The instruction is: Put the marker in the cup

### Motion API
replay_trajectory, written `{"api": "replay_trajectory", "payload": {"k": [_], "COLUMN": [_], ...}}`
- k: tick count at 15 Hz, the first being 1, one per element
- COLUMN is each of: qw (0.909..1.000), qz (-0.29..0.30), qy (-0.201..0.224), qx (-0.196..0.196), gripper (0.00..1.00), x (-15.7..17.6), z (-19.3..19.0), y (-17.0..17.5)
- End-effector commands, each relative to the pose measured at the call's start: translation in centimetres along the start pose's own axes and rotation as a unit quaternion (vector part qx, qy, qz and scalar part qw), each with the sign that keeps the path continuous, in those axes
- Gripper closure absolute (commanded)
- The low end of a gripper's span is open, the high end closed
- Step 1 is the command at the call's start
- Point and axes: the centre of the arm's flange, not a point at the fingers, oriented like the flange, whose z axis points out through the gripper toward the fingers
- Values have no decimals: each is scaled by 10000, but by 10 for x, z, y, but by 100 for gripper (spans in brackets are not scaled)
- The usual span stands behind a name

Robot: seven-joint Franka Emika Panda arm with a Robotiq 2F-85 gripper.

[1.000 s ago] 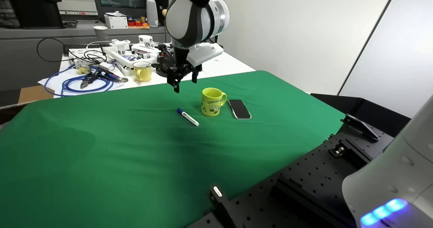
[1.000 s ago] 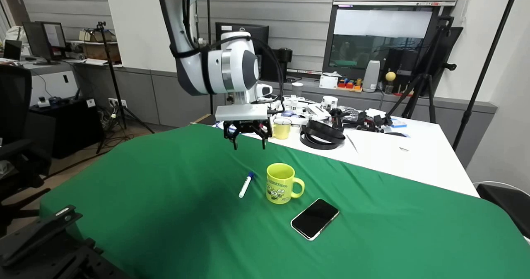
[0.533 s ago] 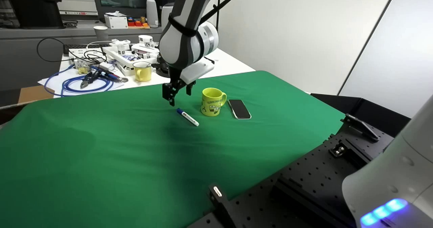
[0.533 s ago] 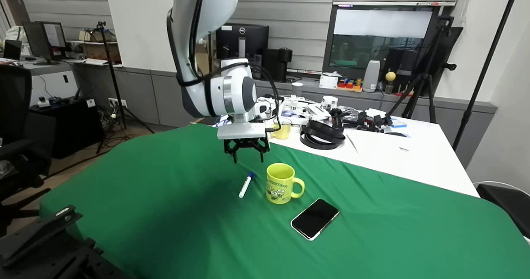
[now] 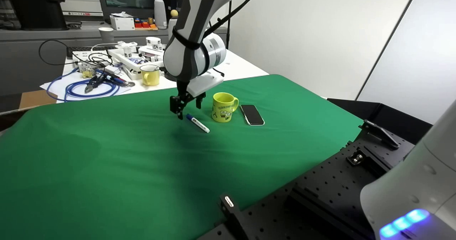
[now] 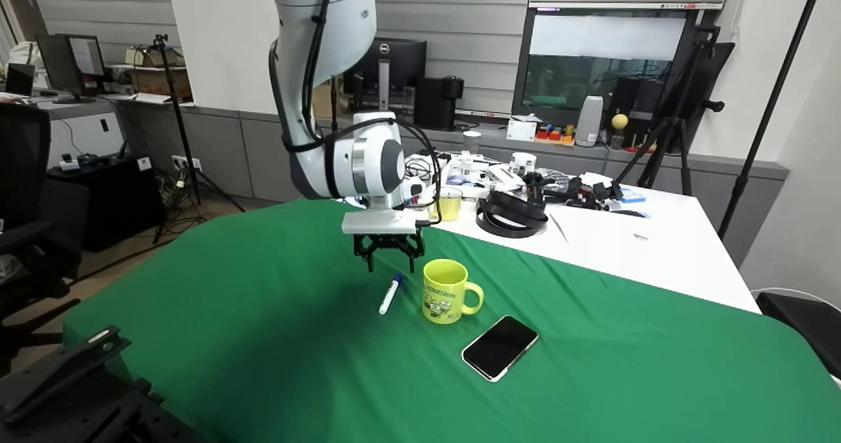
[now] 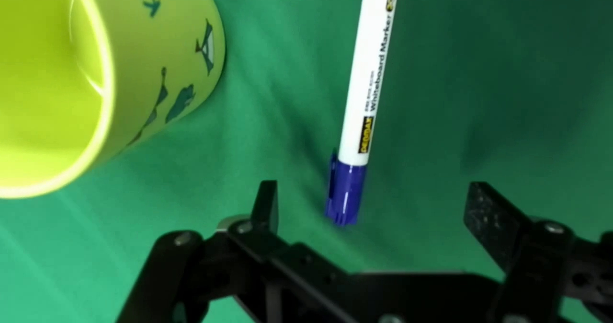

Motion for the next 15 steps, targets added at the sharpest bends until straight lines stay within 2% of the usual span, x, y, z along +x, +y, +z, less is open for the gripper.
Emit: {"api": "replay_trajectory", "payload": {"k": [1,15], "qw": [9993,9978], "qz": [328,499], "qy": [-126,-273], "qx": [108,339], "gripper": [0,0], "x": [5,-3], "z": [6,22], "y": [2,-6]}}
